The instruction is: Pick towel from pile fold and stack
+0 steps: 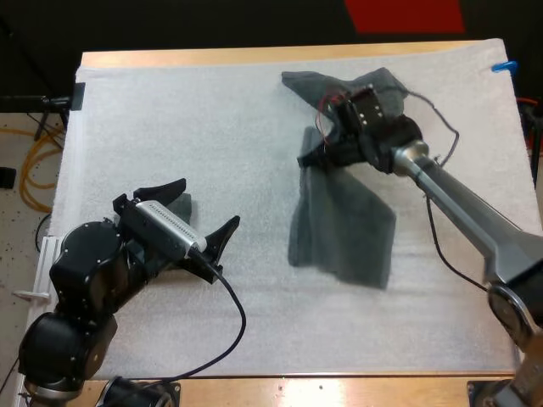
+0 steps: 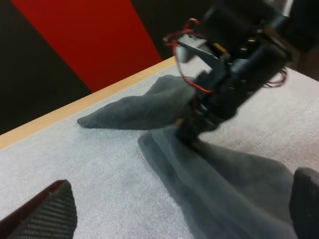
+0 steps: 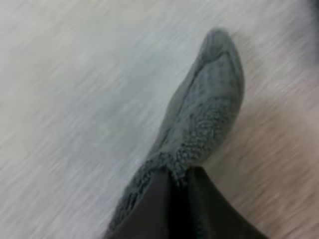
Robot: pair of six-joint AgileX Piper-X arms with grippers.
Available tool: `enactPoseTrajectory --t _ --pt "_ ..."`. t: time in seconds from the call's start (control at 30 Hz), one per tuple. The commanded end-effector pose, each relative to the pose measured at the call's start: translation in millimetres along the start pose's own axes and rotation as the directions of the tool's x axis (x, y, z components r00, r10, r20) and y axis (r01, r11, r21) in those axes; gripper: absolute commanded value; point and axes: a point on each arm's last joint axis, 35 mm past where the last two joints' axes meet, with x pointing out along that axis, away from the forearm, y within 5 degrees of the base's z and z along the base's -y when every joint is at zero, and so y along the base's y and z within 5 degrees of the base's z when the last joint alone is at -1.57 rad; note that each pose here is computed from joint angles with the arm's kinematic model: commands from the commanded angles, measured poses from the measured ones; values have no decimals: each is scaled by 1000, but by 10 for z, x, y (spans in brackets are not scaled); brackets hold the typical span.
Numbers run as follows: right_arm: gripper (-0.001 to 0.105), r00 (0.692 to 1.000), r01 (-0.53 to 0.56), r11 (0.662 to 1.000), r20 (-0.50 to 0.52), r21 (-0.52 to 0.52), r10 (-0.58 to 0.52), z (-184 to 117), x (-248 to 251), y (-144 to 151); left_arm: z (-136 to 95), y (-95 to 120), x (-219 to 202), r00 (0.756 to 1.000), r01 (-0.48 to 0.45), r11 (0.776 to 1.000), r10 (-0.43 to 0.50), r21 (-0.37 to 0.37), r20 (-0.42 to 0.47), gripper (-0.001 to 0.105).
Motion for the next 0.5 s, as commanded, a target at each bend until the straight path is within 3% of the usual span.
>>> enactPoseTrajectory --t 0.0,0.17,0.27,0.33,0.43,0.47 --pt "0 996 76 997 45 -7 -75 125 -72 -55 21 -17 -22 1000 12 1000 -12 10 10 83" --pt "5 974 212 974 93 -83 -204 358 -150 -130 21 -17 -22 1000 12 1000 -12 11 10 83" --pt "26 972 220 971 100 -93 -211 443 -245 -142 19 -12 -7 1000 11 1000 -11 23 5 83" --pt "47 973 219 971 89 -92 -211 485 -317 -157 16 -5 14 1000 11 1000 -11 22 -2 83" --pt "64 975 219 972 69 -88 -213 543 -466 -193 14 -1 25 1000 10 1000 -10 21 -6 83" --pt "65 975 217 972 63 -89 -212 548 -507 -189 14 -1 25 1000 10 1000 -10 21 -6 83"
